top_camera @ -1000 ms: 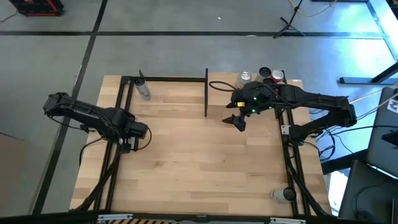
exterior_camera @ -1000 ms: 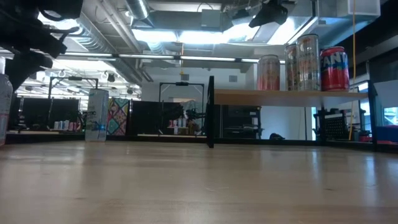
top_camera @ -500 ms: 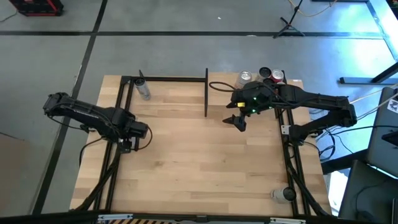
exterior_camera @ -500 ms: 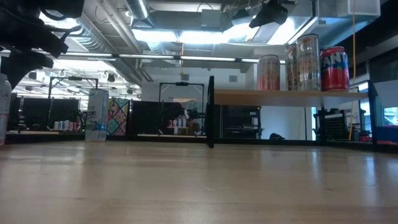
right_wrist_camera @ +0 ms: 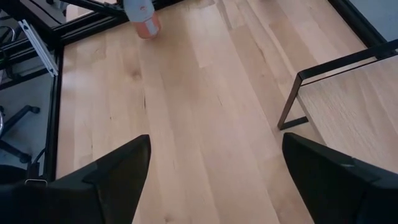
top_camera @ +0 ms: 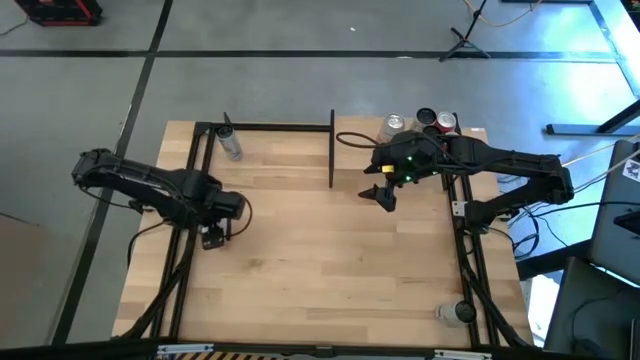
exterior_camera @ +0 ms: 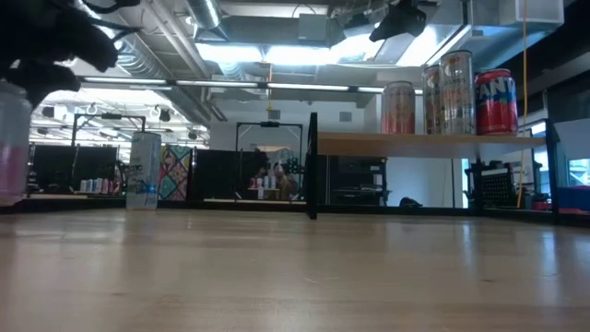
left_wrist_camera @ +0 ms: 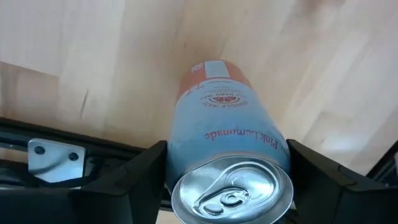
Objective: Place canned beverage on shelf
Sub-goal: Put the orange soda can on the shelf aligned with the other orange soda can
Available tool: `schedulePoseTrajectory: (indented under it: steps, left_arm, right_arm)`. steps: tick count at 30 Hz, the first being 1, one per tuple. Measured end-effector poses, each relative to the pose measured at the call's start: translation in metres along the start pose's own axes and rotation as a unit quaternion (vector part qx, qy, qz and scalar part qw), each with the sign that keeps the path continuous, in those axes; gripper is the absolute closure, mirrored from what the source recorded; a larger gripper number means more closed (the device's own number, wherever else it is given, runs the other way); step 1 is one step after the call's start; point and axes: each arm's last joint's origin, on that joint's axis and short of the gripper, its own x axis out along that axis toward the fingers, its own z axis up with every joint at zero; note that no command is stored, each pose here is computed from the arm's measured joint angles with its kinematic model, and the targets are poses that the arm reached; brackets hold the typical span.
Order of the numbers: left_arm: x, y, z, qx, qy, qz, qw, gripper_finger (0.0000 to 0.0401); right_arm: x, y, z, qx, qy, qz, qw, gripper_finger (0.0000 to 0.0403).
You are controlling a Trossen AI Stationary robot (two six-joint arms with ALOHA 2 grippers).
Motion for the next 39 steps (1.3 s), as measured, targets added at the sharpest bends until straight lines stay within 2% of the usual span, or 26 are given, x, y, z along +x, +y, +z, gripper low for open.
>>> schedulePoseTrajectory:
  steps: [8,14,22,31,39]
  left_arm:
    - [-0.014,-0.018,0.041,-0.031,0.005,0.016,0.999,0.0134]
    - [-0.008,-0.027,0.081,-0.057,0.021,0.034,0.998,0.0134]
    - [0.003,-0.033,0.123,-0.111,-0.015,0.002,0.994,0.0133]
    - [0.009,-0.035,0.132,-0.126,-0.004,-0.010,0.992,0.0129]
    - [0.000,-0.038,0.134,-0.120,-0.022,-0.021,0.992,0.0096]
  right_arm:
    - [0.000,0.000,0.000,-0.010,0.000,0.000,1.000,0.0049]
    - [0.000,0.000,-0.001,-0.010,0.007,-0.002,1.000,0.0049]
    - [0.000,-0.001,-0.005,-0.014,0.025,-0.005,1.000,0.0049]
    - [0.000,-0.001,-0.005,-0.030,0.026,-0.005,0.999,0.0049]
    - [0.000,-0.001,-0.006,-0.032,0.031,-0.007,0.999,0.0049]
